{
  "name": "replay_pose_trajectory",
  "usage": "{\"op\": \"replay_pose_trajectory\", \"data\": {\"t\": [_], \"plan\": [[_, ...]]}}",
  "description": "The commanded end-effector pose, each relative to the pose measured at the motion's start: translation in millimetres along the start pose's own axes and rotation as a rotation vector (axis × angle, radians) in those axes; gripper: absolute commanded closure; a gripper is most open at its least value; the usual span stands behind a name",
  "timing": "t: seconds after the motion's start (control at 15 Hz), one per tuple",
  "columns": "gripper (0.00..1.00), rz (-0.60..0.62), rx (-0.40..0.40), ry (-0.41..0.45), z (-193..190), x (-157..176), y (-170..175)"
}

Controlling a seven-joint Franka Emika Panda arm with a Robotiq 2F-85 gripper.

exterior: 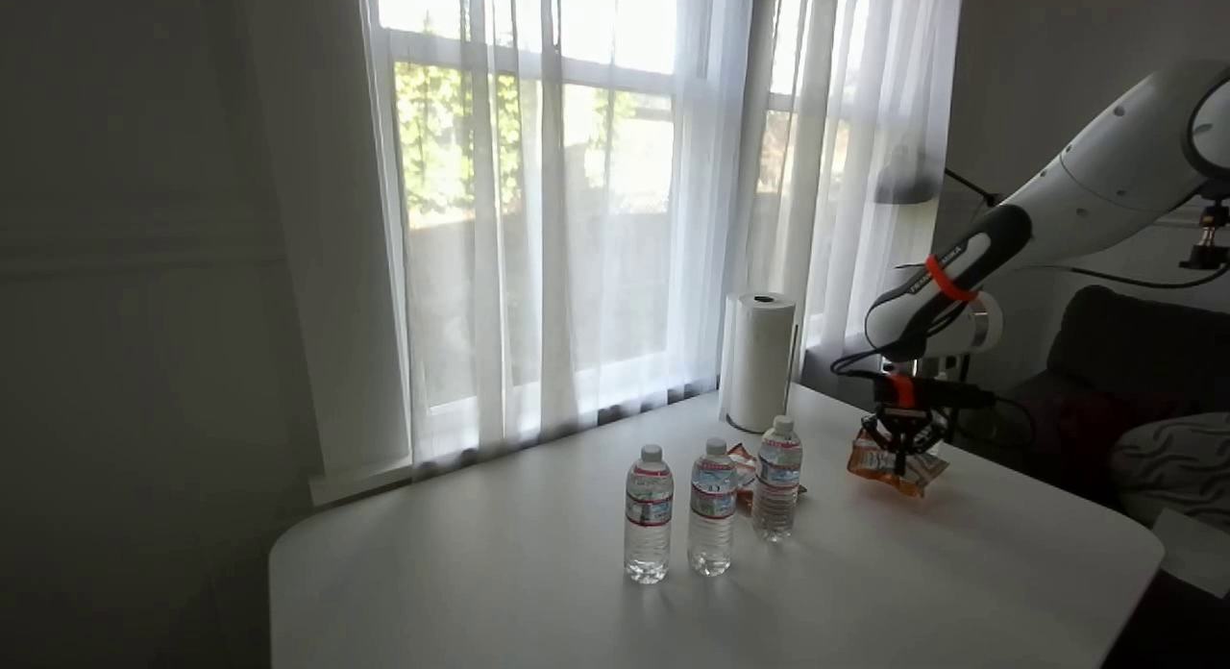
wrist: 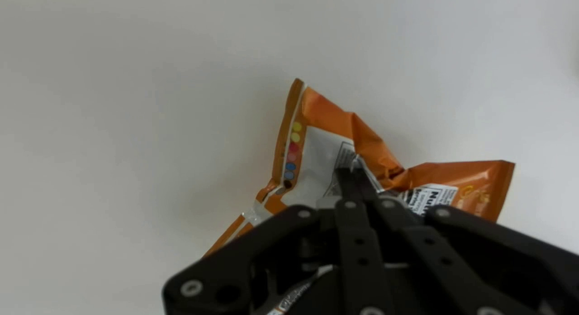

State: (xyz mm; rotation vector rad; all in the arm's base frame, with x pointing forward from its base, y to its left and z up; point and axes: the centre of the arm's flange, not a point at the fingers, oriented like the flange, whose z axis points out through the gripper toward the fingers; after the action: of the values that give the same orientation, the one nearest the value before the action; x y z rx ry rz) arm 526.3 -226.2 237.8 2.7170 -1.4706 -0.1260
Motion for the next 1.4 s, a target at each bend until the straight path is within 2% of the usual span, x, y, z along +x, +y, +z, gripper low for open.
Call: {"op": "replay_pose_trajectory", "data": {"t": [0.0,0.13,0.2,0.27,0.4,0.93,1.07,1.33], "plan": [[1.0,0.053,0.039,0.005,2,13,-1],[1.0,0.064,0.041,0.006,4,15,-2],[0.74,0.071,0.042,0.01,4,16,-2],[0.72,0.074,0.042,0.013,4,16,-3],[0.61,0.079,0.045,0.019,3,16,-4],[0.06,0.049,0.071,0.054,-14,4,-8],[0.0,0.016,0.086,0.074,-23,-6,-14],[0.0,-0.084,0.099,0.121,-48,-32,-31]]}}
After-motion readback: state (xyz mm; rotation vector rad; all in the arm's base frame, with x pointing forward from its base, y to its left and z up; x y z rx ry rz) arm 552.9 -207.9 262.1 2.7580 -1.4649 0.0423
